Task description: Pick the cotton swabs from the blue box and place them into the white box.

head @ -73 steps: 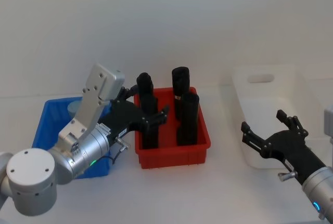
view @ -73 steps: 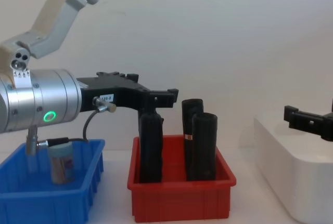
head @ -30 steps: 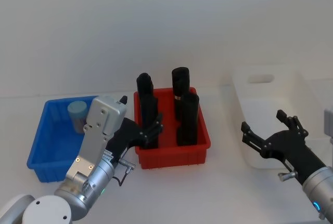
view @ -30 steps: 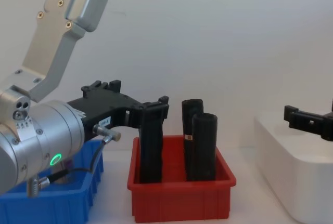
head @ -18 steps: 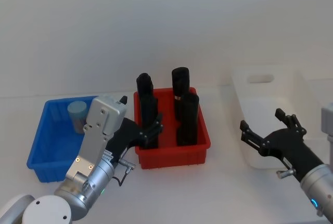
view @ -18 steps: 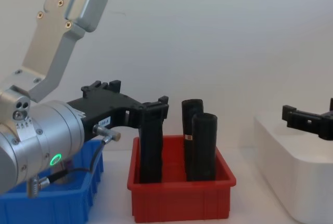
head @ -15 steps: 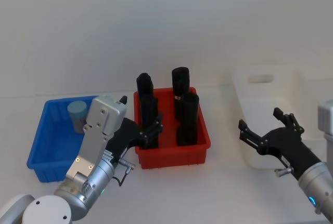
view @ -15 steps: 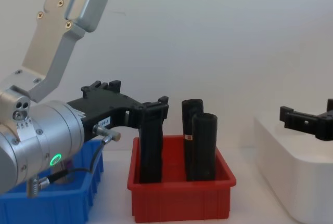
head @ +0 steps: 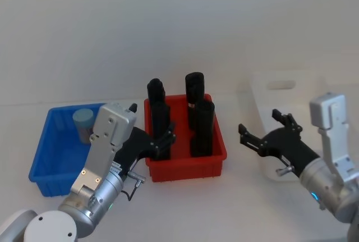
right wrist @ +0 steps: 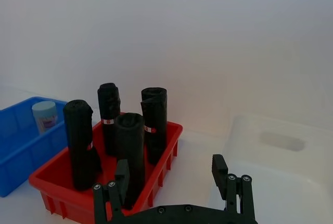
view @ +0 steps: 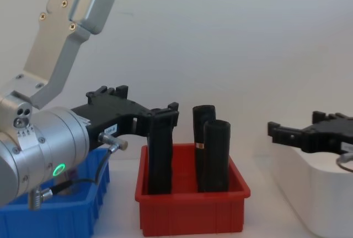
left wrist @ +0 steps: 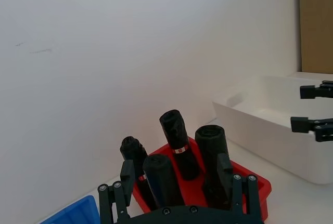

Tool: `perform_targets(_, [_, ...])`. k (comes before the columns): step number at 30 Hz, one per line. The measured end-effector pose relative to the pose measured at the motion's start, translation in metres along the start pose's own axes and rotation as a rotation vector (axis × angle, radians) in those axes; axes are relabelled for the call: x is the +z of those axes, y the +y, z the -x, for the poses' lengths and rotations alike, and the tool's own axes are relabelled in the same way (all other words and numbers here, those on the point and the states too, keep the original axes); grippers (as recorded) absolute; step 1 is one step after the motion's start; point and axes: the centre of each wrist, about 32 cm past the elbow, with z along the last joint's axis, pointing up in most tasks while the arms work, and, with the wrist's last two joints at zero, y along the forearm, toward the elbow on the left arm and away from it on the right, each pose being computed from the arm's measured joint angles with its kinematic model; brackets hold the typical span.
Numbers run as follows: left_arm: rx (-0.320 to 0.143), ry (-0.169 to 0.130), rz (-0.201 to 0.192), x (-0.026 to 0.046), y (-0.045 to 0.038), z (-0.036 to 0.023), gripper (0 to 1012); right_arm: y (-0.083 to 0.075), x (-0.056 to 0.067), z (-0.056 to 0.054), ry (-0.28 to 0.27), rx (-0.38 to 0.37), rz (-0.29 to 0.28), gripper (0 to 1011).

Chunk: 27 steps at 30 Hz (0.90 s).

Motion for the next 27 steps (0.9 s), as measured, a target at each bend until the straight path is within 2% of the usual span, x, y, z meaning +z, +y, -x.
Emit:
perform_targets(17, [0.000, 0.000, 0.000, 0.0000, 0.0000, 0.0000, 1004, 0.069, -0.018, -0.007, -0.040, 0.130, 0.004, 1002])
perform_targets(27, [0.000, 0.000, 0.000, 0.0000, 0.0000, 0.0000, 1004, 0.097, -0.025, -0.004, -0.036, 0.202, -0.003, 1002])
